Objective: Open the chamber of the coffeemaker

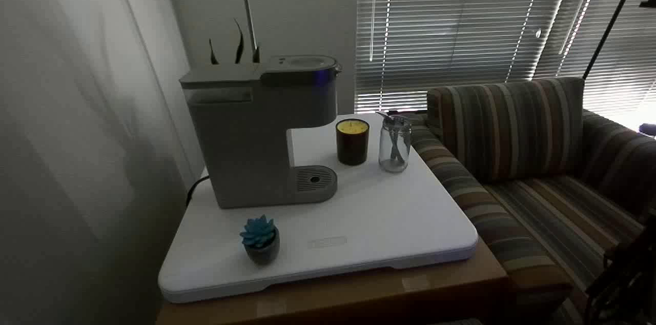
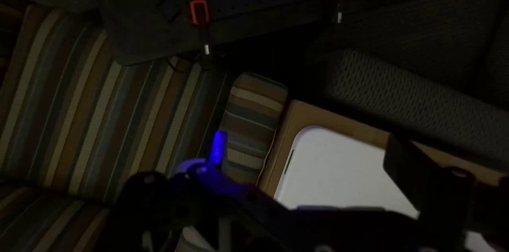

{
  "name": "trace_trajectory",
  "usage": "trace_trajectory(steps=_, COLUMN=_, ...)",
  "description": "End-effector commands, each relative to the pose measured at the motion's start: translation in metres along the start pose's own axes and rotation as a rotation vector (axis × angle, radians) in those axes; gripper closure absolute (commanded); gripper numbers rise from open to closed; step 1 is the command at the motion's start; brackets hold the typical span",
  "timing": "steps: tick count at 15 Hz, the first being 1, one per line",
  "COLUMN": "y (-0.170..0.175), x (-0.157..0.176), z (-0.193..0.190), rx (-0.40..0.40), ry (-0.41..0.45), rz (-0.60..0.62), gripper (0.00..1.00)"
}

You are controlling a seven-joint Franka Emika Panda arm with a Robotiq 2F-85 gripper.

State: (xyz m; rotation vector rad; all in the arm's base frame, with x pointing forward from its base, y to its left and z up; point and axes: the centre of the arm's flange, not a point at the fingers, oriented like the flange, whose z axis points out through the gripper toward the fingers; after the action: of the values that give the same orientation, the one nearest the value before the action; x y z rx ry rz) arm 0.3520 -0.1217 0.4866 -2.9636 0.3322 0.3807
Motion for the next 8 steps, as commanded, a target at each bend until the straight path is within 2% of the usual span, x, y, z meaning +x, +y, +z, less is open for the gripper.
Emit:
trace_trajectory(steps=1, y=0.0000, x=0.0001, z=0.0001, rx=0.000, ry=0.000, rz=0.000, gripper=0.00)
trace_trajectory(steps=8, y=-0.0007, x=0.0002, z=0.0000, rx=-0.001, ry=0.001, rz=0.002, gripper=0.00)
